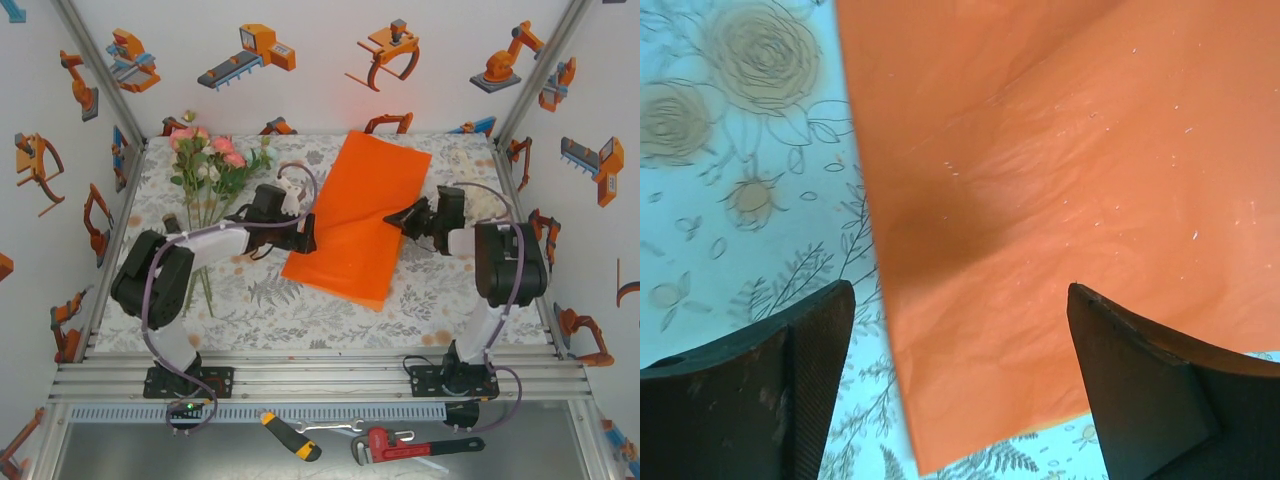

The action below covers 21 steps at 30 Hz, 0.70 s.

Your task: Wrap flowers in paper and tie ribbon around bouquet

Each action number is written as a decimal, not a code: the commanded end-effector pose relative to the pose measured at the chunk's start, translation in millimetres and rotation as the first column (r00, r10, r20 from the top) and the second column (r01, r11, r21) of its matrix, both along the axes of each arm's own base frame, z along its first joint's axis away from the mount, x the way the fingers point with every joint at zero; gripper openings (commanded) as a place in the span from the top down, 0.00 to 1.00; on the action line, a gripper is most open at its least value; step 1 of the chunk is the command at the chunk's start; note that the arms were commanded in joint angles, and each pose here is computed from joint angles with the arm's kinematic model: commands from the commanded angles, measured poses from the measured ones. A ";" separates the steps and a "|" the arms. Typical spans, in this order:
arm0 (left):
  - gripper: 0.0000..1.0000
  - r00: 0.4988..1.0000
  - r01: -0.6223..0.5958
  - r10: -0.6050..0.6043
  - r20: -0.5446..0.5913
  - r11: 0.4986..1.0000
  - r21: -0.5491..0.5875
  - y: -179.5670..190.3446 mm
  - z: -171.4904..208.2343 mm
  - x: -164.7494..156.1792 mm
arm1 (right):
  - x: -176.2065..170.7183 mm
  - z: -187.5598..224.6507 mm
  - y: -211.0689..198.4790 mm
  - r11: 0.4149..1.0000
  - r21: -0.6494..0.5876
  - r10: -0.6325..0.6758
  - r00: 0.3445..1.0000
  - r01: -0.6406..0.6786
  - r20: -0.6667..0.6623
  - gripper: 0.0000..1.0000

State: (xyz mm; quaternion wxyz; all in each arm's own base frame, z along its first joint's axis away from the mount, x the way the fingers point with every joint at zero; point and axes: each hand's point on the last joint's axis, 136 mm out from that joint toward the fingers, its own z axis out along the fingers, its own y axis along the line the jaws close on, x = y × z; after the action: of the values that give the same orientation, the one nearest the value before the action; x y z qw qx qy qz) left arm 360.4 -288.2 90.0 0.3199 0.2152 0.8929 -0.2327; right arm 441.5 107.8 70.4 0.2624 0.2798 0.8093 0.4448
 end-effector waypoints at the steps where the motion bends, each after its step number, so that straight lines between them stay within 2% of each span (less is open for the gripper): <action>1: 0.20 0.980 0.054 -0.058 0.192 0.998 0.022 -10.1 59.1 -12.1 | -5.1 16.0 -10.8 0.995 -0.027 -0.098 0.992 0.096 -0.076 1.00; 5: 0.20 0.907 0.239 -0.243 0.343 0.969 0.055 -64.4 89.9 -60.6 | -13.6 19.7 -15.5 0.977 -0.055 -0.214 0.962 0.207 -0.168 1.00; 8: 0.19 0.825 0.364 -0.365 0.432 0.927 0.089 -110.0 97.0 -101.3 | -14.3 24.3 -14.5 0.972 -0.092 -0.229 0.949 0.214 -0.215 1.00; 10: 0.14 0.773 0.410 -0.418 0.477 0.903 0.126 -135.5 95.0 -121.5 | -10.4 29.8 -11.6 0.974 -0.079 -0.224 0.956 0.212 -0.189 1.00; 14: 0.04 0.724 0.349 -0.399 0.562 0.915 0.200 -170.1 85.4 -136.4 | -8.4 32.2 -7.2 0.977 -0.067 -0.210 0.959 0.201 -0.190 1.00; 17: 0.00 0.694 0.294 -0.385 0.608 0.923 0.249 -184.7 74.6 -141.8 | -9.6 33.4 -7.5 0.978 -0.085 -0.205 0.956 0.191 -0.208 1.00; 20: 0.03 0.687 0.139 -0.316 0.655 0.941 0.307 -183.1 66.7 -125.4 | -10.7 37.0 -7.7 0.979 -0.102 -0.194 0.959 0.176 -0.208 1.00; 21: 0.11 0.689 0.088 -0.281 0.668 0.948 0.307 -180.4 68.4 -119.0 | -10.6 39.1 -7.8 0.979 -0.107 -0.191 0.960 0.172 -0.204 1.00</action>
State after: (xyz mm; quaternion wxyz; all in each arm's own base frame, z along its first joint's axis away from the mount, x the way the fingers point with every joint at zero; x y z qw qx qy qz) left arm 206.1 -474.2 120.0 0.5012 0.4898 0.7026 -0.1231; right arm 430.0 100.0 96.4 0.2189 0.3949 0.8172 0.3582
